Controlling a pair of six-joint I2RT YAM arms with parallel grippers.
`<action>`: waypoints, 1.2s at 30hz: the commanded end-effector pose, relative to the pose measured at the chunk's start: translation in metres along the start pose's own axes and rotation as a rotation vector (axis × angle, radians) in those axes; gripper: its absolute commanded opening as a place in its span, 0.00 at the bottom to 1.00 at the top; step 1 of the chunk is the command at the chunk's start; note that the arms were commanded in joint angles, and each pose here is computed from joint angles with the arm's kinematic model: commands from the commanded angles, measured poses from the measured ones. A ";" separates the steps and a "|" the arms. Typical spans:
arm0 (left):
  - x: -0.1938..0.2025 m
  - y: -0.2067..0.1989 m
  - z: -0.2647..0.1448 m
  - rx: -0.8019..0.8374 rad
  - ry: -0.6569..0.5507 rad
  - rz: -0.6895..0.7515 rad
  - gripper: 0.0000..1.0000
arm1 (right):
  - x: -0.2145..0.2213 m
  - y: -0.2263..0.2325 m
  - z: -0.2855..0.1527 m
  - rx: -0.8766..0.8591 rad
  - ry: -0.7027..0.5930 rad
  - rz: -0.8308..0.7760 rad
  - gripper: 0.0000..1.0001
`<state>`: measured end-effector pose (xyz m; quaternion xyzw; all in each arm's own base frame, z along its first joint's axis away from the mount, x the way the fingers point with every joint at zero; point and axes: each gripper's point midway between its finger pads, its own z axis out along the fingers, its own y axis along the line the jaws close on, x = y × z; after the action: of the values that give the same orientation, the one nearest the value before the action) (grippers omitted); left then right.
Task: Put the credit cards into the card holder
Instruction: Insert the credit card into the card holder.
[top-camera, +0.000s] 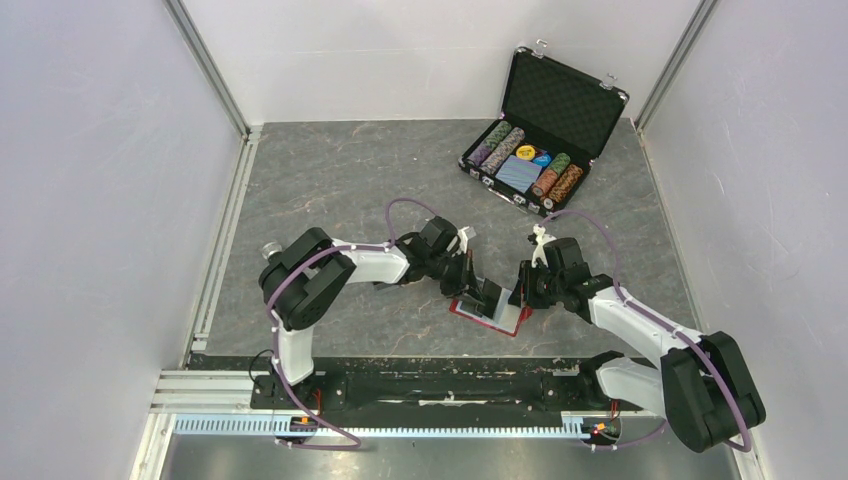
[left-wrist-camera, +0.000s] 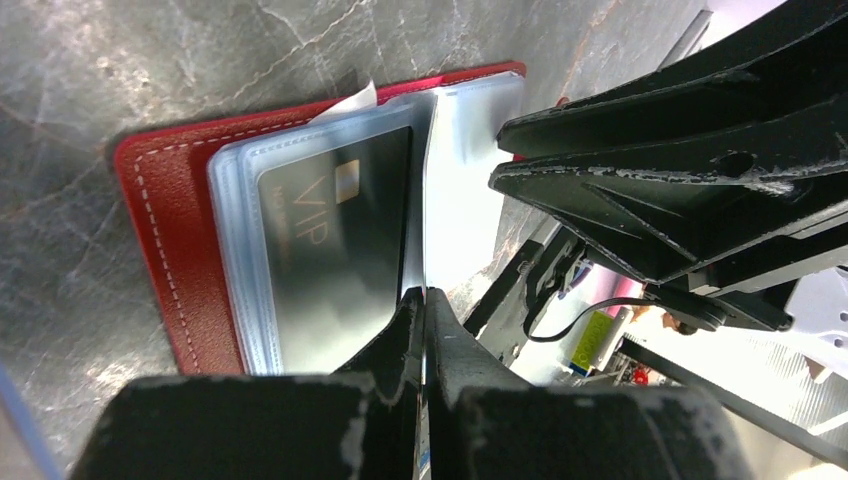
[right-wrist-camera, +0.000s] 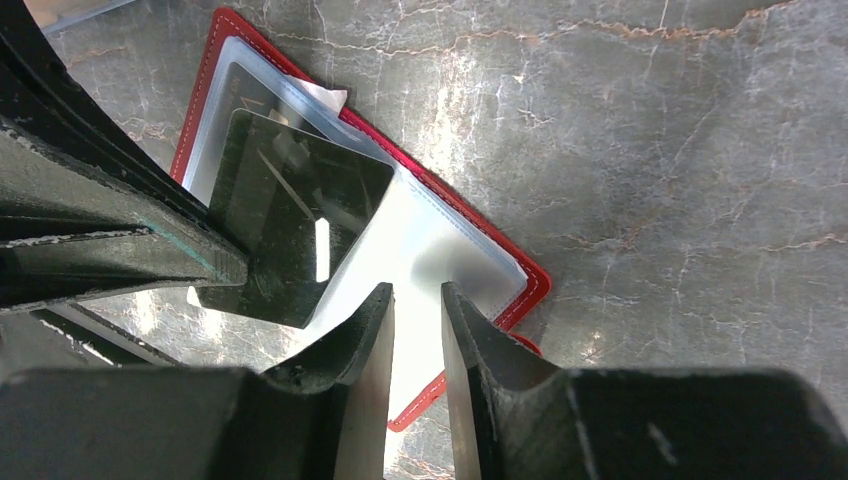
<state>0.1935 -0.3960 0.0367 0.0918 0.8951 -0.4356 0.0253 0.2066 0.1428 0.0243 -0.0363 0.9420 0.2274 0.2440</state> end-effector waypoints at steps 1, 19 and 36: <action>0.017 0.015 0.010 -0.012 0.077 -0.025 0.02 | -0.015 0.005 -0.002 -0.006 -0.033 -0.025 0.27; 0.025 0.033 -0.009 -0.316 0.098 0.078 0.02 | -0.030 0.017 -0.023 -0.032 -0.089 -0.023 0.42; 0.041 0.005 0.017 -0.204 0.142 0.073 0.02 | 0.018 -0.016 -0.029 0.086 -0.006 -0.016 0.36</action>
<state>0.1633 -0.4077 0.0355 0.1531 0.9206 -0.3592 0.0100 0.1859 0.1244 0.0325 -0.0297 0.9483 0.2004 0.2445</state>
